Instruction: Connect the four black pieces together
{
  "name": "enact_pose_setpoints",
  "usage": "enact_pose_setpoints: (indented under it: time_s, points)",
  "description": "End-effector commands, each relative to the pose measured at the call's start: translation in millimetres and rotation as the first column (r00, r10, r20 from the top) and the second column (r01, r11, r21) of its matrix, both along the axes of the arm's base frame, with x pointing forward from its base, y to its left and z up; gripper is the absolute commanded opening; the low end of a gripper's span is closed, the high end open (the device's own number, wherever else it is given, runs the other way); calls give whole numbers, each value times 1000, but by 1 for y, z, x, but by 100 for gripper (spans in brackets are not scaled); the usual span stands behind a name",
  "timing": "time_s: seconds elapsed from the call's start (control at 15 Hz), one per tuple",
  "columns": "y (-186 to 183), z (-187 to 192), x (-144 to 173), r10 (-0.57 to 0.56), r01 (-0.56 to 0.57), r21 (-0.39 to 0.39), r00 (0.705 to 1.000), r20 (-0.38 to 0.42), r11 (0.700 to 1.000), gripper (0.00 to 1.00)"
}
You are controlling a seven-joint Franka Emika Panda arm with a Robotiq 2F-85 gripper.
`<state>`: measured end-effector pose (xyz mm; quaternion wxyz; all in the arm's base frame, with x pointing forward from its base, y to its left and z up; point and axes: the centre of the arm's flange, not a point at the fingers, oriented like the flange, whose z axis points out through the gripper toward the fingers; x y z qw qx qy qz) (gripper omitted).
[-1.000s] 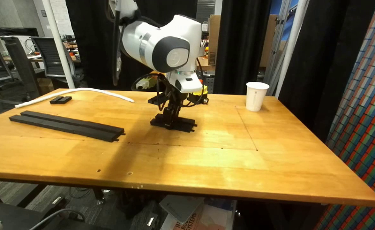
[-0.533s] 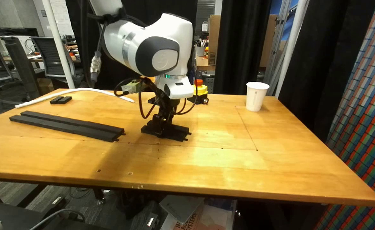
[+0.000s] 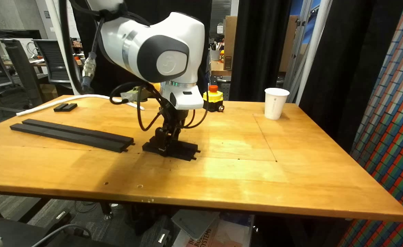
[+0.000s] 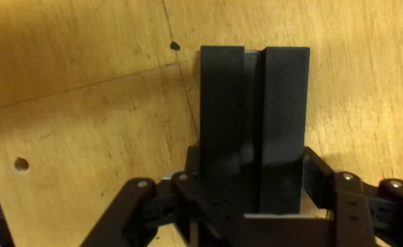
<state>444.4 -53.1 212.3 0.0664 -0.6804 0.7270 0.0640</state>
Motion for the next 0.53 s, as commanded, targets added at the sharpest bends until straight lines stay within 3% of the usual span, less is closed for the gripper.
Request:
enact_pose_setpoints:
  time_s: [0.0,0.47]
  points:
    - [10,17,-11,44,-44,25,999,4,999,49]
    - [20,19,-10,86,-86,44,996,10,995,49]
